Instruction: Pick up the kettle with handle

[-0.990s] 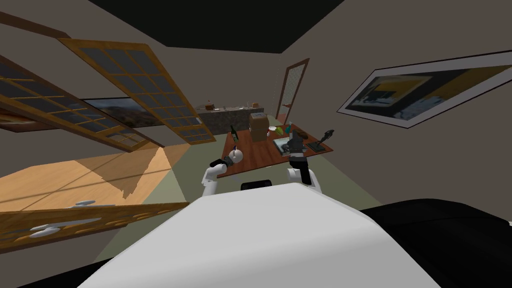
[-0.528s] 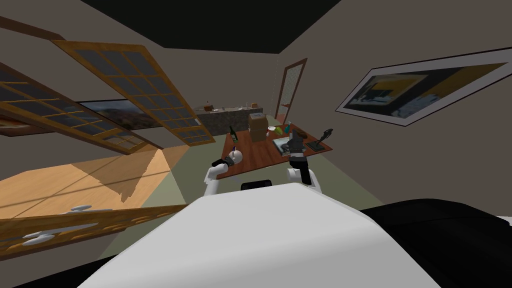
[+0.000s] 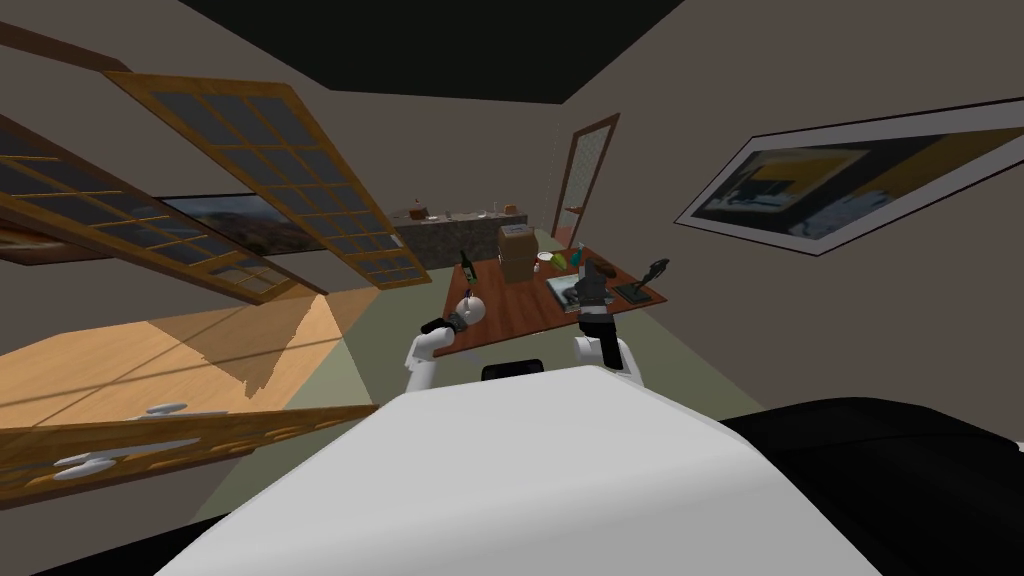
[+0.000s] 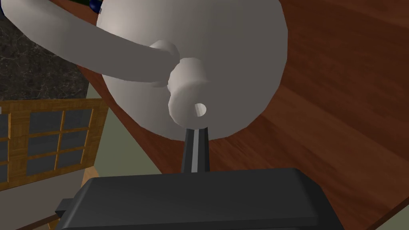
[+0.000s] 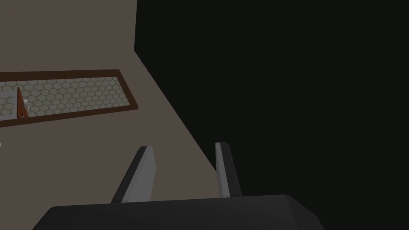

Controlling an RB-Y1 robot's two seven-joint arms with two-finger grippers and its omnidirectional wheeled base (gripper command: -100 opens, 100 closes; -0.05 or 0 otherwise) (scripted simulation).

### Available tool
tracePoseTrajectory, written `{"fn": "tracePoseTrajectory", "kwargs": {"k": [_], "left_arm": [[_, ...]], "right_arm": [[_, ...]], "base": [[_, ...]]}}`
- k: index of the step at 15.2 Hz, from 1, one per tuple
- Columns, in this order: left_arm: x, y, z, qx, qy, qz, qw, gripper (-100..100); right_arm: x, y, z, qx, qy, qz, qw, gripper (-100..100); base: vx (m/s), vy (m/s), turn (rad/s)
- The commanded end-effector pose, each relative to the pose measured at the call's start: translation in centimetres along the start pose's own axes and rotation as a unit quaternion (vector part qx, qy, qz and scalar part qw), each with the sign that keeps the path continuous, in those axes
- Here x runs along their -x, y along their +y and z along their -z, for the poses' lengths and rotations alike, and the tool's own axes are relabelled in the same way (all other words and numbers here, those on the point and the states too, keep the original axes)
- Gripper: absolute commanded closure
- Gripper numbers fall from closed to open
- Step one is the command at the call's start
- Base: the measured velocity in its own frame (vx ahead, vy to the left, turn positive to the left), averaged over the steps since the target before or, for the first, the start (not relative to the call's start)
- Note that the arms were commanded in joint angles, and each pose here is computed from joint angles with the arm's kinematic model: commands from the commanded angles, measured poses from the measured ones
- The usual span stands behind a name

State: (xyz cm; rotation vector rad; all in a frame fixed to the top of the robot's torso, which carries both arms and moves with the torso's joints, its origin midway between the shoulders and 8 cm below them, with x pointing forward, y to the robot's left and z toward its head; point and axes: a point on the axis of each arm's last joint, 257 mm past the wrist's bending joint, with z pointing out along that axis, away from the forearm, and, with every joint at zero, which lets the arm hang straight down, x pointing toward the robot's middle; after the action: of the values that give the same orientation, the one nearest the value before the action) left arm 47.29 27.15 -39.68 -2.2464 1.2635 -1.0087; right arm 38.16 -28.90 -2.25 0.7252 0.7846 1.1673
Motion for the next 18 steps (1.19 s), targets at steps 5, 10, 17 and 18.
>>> {"fn": "tracePoseTrajectory", "kwargs": {"k": [5, 10, 17, 18], "left_arm": [[-0.2, -0.9, 0.4, -0.012, 0.002, -0.006, 0.9999, -100], [0.1, -1.1, -1.5, -0.014, -0.002, 0.002, 0.9999, -100], [0.2, -1.1, -2.5, -0.013, -0.005, 0.006, 0.9999, 100], [0.1, -1.1, -2.2, -0.013, -0.004, 0.005, 0.9999, 100]], "right_arm": [[0.0, 0.0, 0.0, 0.000, 0.000, 0.000, 1.0000, 0], [0.0, 0.0, 0.0, 0.000, 0.000, 0.000, 1.0000, 0], [0.0, 0.0, 0.0, 0.000, 0.000, 0.000, 1.0000, 0], [0.0, 0.0, 0.0, 0.000, 0.000, 0.000, 1.0000, 0]], "base": [[-0.020, -0.070, 0.023], [-0.009, 0.017, -0.037], [-0.009, 0.026, -0.026], [0.006, -0.017, 0.055]]}}
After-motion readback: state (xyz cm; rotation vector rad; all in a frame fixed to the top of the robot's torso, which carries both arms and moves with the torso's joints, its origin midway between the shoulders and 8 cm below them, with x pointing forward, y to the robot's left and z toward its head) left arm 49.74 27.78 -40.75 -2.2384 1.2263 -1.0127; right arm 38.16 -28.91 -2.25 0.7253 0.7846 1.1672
